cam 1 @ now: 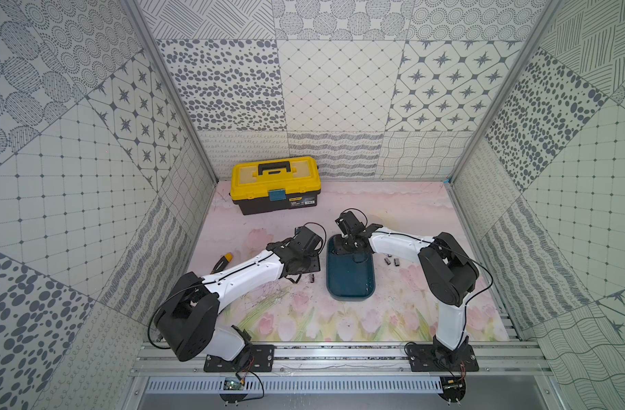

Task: Take out the socket from the storage box
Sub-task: Pick up the socket head from the storage box.

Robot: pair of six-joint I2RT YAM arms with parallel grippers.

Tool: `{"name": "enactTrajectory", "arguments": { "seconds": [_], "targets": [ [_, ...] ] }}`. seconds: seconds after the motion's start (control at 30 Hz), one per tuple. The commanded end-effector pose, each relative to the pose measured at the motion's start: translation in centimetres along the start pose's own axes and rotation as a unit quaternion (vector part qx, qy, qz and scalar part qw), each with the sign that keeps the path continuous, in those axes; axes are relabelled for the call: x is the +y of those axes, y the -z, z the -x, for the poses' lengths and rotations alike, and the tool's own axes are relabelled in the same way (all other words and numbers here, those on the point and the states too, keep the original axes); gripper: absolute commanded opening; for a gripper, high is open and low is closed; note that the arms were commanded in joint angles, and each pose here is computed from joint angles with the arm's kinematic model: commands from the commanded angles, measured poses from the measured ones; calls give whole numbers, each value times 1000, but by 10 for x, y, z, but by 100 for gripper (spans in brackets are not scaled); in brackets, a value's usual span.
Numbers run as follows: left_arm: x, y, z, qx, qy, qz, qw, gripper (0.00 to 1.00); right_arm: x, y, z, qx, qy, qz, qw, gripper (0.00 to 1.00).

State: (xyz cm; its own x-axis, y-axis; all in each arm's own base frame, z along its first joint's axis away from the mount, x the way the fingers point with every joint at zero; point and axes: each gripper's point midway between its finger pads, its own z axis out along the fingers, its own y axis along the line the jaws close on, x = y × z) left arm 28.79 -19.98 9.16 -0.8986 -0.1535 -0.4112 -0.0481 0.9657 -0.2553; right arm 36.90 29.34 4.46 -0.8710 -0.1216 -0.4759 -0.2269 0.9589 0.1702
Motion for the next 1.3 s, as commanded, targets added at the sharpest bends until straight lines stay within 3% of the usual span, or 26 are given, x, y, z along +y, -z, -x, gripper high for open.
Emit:
{"name": "enactTrajectory", "arguments": {
  "seconds": [0.0,0.37,0.93,1.27],
  "targets": [
    [3,3,-4,7,6,-4,1000,55,5,-3,10,-18,-4,-4,1000,53],
    [4,6,-7,5,5,-12,1000,55,8,-8,13,-28,-3,2,1000,48],
    [6,9,-8,2,5,-18,1000,55,6,-10,12,-27,6,-1,1000,21],
    [5,12,-6,-1,2,-19,1000,55,10,27,8,-20,17,27,999,17]
  ]
}}
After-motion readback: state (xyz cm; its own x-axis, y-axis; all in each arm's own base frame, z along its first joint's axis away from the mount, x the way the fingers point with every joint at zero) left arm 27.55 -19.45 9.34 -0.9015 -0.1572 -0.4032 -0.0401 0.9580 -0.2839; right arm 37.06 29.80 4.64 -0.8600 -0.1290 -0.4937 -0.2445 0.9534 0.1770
